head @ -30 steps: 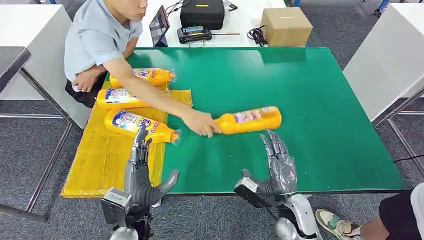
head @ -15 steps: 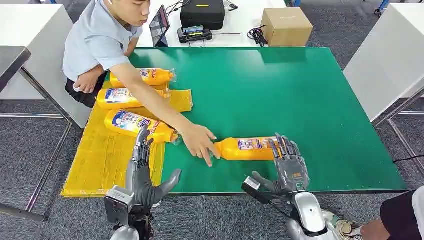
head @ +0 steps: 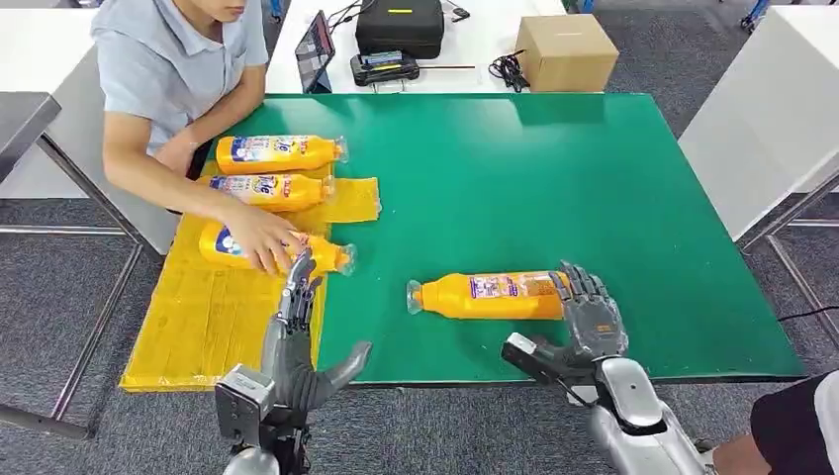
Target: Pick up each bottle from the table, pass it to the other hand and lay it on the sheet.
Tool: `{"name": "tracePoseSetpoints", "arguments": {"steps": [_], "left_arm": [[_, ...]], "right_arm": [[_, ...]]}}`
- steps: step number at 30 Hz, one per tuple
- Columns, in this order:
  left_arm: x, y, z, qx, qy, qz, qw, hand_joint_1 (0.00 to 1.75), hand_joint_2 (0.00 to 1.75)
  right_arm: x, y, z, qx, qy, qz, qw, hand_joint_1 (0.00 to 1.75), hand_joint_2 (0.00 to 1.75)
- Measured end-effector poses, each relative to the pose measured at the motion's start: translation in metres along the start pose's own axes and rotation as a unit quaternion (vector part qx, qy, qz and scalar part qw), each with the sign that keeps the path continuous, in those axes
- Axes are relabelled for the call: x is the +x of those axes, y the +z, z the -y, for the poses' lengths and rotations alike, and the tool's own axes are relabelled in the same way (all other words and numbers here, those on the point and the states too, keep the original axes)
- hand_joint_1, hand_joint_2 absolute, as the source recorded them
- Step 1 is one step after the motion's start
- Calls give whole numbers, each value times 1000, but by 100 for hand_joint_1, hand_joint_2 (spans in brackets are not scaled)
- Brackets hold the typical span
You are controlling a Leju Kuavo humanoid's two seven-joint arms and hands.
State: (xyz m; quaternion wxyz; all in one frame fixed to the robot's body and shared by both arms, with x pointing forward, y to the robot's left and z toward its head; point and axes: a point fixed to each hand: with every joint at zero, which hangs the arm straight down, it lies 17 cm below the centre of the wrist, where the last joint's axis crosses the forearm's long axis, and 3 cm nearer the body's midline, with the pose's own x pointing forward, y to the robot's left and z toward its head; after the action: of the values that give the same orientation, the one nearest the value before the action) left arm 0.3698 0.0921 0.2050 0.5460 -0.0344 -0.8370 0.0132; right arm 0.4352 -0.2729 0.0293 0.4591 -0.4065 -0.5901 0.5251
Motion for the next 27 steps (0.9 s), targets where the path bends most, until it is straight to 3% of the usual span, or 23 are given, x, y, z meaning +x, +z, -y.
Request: {"name": "tracePoseSetpoints", "arguments": {"steps": [8,15,19,27], "left_arm": [[0,-1,1,-3,-6,0,1000,0,175],[4,-3,6,-10,-9,8,1000,0,175],[4,-3,11,-17,-12,9,1000,0,175],[4,-5,14,-24,-20,10,999,0,175]], "right_arm": [[20,-10,3,-1,-10,22,1000,0,175],[35,-14,-3,26,-65,42,997,0,175],[37,-13,-16,63,-93,37,993,0,175],[28,-24,-12,78,-99,21,992,0,175]]}}
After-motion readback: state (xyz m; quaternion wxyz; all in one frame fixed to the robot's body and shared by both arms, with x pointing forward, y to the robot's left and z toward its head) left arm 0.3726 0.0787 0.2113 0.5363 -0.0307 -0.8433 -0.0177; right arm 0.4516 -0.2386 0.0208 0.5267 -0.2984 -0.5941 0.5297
